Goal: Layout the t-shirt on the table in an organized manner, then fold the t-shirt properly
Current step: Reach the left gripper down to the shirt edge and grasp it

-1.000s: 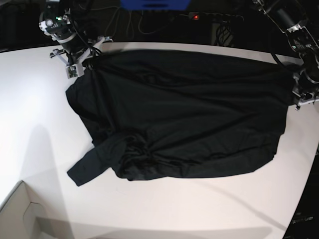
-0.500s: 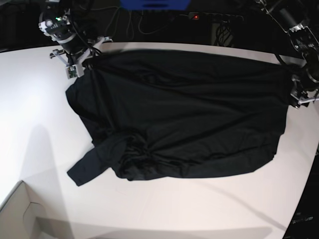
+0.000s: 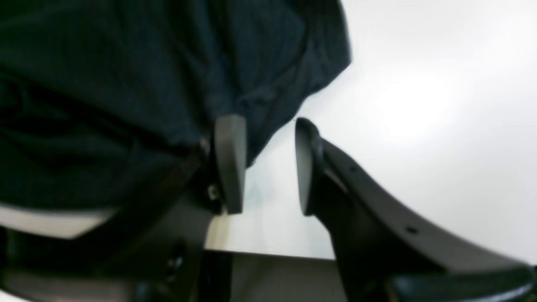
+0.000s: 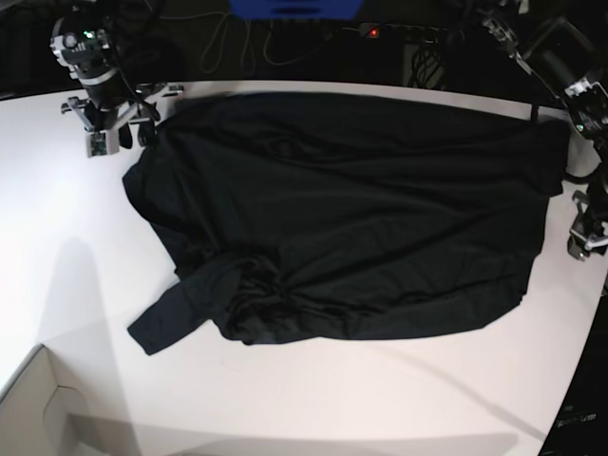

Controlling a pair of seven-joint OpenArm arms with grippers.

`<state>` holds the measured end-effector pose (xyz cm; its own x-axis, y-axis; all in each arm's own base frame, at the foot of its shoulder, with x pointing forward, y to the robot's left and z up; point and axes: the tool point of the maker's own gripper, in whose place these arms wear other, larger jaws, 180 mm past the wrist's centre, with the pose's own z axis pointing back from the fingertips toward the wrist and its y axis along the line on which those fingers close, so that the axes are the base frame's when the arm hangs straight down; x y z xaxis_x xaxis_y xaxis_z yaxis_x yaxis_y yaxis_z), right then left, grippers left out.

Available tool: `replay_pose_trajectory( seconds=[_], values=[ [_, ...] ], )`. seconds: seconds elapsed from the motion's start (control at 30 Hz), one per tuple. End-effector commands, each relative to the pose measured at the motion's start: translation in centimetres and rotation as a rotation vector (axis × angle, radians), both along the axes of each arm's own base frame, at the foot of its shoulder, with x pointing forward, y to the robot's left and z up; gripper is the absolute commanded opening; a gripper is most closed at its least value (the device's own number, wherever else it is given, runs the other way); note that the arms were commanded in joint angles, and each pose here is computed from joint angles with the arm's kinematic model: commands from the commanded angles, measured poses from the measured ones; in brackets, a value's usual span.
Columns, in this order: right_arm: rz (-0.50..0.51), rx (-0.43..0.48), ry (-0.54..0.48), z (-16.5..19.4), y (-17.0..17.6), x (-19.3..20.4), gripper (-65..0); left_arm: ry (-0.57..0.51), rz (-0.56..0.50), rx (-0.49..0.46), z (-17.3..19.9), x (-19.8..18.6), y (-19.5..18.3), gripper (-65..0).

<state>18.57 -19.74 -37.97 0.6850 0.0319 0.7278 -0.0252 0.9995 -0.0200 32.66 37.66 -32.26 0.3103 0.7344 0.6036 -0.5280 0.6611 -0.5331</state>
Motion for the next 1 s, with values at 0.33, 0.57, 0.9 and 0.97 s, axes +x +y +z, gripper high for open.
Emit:
replay_pose_trajectory(
  seconds=[0.33,0.57,0.9,0.97],
  values=[
    [0.006,-0.004,-0.026,0.7,-0.2,0.2,-44.3,-0.165,-0.035,0.237,0.8,9.3,-2.8,-37.9],
    [0.007,-0.006,-0.035,0.9,-0.2,0.5,-44.3,-0.124,-0.059,0.411,-3.6,11.1,-3.6,-37.8],
    [0.007,-0.007,-0.055,1.2,-0.2,1.3,-44.3,-0.094,-0.067,0.437,-6.3,11.0,-4.1,-37.8],
    [0.006,-0.007,-0.055,1.3,-0.2,1.4,-44.3,-0.095,-0.068,0.436,-6.3,11.0,-4.1,-37.8]
  ],
)
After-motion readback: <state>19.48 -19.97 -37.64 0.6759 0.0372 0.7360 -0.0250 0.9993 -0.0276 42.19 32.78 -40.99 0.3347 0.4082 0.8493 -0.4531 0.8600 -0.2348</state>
